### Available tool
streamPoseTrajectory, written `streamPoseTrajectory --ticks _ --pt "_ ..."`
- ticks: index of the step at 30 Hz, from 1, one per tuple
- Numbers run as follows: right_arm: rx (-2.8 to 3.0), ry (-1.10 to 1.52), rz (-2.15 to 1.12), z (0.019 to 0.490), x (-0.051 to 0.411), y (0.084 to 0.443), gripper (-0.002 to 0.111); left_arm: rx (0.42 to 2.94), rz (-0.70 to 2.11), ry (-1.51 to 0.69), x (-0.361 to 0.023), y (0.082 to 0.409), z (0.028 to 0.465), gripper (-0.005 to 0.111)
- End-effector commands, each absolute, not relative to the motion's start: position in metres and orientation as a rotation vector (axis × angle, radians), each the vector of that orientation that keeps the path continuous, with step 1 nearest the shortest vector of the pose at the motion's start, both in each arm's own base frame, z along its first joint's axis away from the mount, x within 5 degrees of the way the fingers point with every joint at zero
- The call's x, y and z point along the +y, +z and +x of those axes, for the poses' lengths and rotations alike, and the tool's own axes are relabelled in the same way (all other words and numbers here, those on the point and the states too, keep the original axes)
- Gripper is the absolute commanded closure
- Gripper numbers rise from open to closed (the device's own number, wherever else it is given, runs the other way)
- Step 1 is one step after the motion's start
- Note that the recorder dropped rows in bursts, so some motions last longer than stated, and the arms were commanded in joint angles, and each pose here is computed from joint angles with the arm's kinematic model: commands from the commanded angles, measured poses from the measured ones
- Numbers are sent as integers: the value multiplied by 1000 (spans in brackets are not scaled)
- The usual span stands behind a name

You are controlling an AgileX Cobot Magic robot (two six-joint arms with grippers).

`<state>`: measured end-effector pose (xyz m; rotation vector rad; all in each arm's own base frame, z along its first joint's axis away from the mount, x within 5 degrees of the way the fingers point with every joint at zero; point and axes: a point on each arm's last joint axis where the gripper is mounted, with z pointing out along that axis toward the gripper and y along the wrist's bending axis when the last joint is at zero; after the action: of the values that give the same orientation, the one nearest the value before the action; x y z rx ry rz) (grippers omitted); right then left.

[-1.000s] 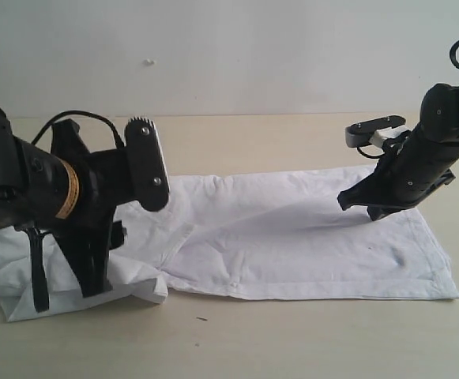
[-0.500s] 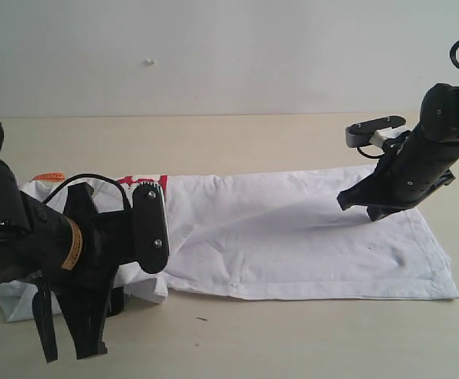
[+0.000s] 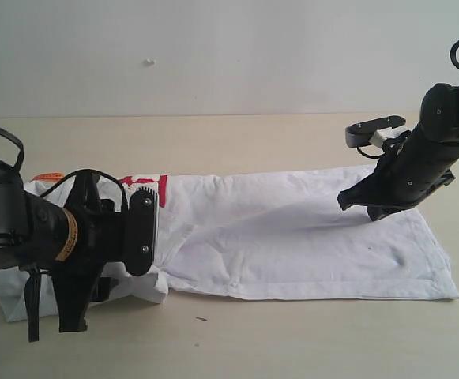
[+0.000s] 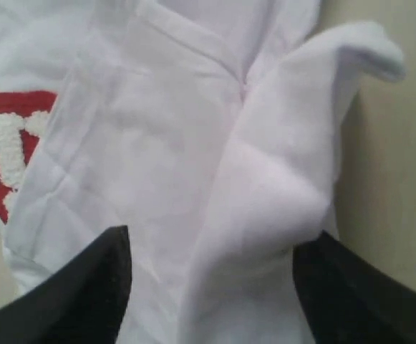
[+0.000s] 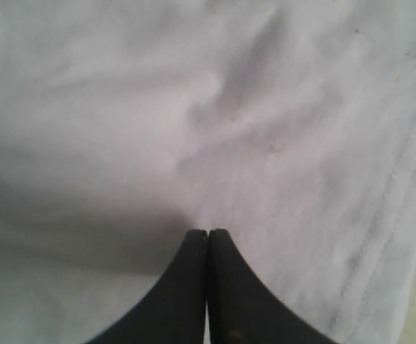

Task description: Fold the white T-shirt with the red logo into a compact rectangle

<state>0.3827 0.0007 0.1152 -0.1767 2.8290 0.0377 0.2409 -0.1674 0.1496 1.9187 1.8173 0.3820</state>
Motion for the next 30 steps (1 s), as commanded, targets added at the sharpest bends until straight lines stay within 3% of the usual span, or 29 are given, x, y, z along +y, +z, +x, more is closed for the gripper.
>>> streamPoseTrajectory --ticks 1,6,13,15,17,23,25,30 --pt "2813 28 -186 383 0 116 108 1703 1940 409 -172 159 247 44" --pt "2813 28 -186 383 0 116 108 1578 2032 521 -171 162 255 51" --pt "2814 21 -203 383 -1 116 108 1535 2010 502 -177 168 259 96" --pt "2814 21 -203 383 -1 116 108 1540 2008 501 -177 168 259 100" --pt "2808 20 -201 384 -1 117 108 1560 1994 507 -176 169 260 94" --pt "2802 18 -201 384 -1 117 108 1811 1715 468 -174 181 266 51" --pt "2794 17 -200 385 -1 117 108 1874 1648 450 -174 181 265 48" --pt "2794 16 -202 385 -1 117 108 2048 1529 387 -171 178 259 53"
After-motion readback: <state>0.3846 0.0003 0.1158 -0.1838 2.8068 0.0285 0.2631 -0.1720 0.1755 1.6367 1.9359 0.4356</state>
